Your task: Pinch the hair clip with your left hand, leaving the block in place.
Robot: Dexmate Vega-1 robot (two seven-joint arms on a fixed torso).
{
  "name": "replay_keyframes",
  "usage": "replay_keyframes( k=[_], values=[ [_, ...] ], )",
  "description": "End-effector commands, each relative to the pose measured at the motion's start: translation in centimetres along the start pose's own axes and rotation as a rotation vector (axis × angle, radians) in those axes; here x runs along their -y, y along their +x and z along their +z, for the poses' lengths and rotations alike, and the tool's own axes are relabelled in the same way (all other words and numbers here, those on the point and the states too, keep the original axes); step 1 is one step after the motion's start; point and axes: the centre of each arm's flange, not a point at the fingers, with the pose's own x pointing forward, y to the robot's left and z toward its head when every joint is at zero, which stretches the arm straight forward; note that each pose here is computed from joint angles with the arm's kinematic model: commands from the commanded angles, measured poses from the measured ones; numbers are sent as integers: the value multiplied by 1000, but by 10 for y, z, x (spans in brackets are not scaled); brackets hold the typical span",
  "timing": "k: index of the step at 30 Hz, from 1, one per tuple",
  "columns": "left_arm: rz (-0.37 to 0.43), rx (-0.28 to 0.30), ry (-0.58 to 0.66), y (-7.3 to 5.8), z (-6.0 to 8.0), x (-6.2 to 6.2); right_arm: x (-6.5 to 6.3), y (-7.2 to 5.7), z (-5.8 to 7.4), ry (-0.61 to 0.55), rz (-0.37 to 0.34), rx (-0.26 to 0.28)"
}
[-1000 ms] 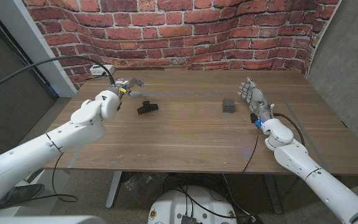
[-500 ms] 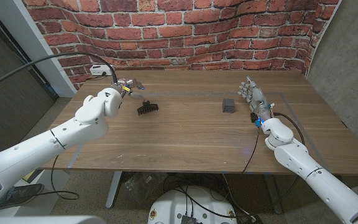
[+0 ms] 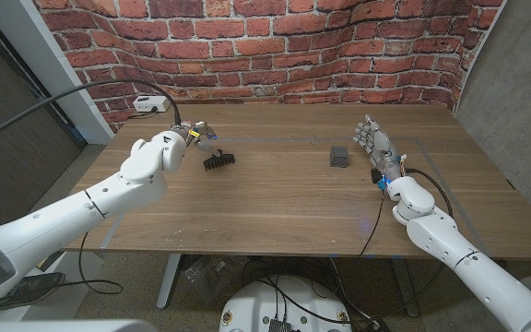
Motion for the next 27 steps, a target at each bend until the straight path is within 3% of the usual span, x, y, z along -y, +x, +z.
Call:
replay_keyframes(
  k=[1,27],
  values=[
    [-59,14,50,7,10,-2,0,-5,0,0,-11,-1],
    [-141,-13,71,20,17,2,1,-7,-1,-1,-15,-14]
  ],
)
